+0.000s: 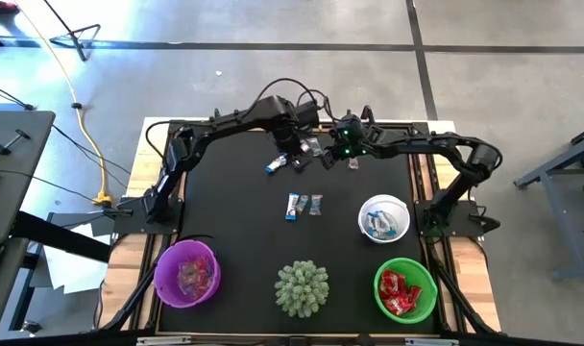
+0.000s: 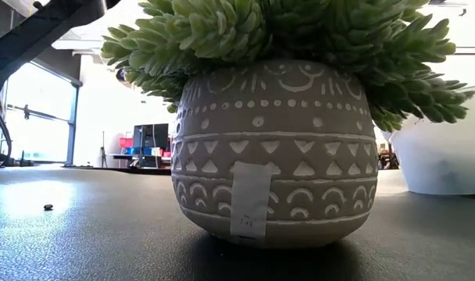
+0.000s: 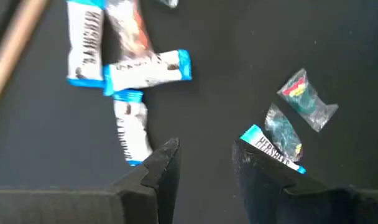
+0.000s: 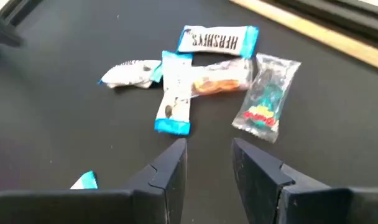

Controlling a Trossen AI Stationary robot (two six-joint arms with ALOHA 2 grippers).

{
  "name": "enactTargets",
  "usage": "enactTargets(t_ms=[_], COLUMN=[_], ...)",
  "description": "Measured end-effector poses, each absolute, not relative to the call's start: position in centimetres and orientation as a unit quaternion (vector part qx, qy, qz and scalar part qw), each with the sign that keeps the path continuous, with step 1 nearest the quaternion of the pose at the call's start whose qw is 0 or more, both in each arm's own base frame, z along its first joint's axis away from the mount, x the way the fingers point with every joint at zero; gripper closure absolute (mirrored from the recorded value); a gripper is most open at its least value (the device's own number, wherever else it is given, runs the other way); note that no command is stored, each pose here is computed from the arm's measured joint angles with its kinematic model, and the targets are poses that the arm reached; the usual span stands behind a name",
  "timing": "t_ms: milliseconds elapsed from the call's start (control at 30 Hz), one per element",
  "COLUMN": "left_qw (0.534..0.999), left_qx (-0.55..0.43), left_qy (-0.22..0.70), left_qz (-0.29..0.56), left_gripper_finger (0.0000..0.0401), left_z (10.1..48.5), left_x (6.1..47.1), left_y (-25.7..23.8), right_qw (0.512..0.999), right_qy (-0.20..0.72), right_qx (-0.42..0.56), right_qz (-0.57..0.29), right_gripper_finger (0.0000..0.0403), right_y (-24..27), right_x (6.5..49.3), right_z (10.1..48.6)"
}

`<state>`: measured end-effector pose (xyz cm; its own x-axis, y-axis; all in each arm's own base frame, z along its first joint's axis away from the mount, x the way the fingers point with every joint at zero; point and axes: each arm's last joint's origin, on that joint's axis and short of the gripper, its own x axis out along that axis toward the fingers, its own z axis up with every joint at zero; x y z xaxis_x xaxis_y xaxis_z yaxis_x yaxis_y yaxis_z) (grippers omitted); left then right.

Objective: Sort candy
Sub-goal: Put the transparent candy wrapper into the purple bucket

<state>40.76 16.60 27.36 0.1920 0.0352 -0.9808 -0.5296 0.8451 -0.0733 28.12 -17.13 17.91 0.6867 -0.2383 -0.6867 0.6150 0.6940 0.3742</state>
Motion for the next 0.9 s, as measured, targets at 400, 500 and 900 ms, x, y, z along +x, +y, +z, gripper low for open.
enactTargets(t_ms=[400,500,900], left_qw=[0.784,0.796,0.809], left_qx=[-0.183,-0.181,-0.2], left_qy=[0.534,0.516,0.482], left_qz=[0.259,0.26,0.27], left_gripper_finger=[0.027,0.027,0.027], left_z=[33.5,34.5,35.4], left_x=[38.7,38.5,38.7], left_y=[14.2,13.5,12.5], right_qw=[0.847,0.838,0.854], right_qy=[0.319,0.334,0.298], right_qx=[0.332,0.351,0.32], right_qz=[-0.265,-0.251,-0.283], right_gripper_finger=[0.0279,0.0279,0.0279], right_y=[-19.5,-19.6,-20.8], right_x=[27.1,27.3,28.2], right_z=[16.2,14.7,13.3])
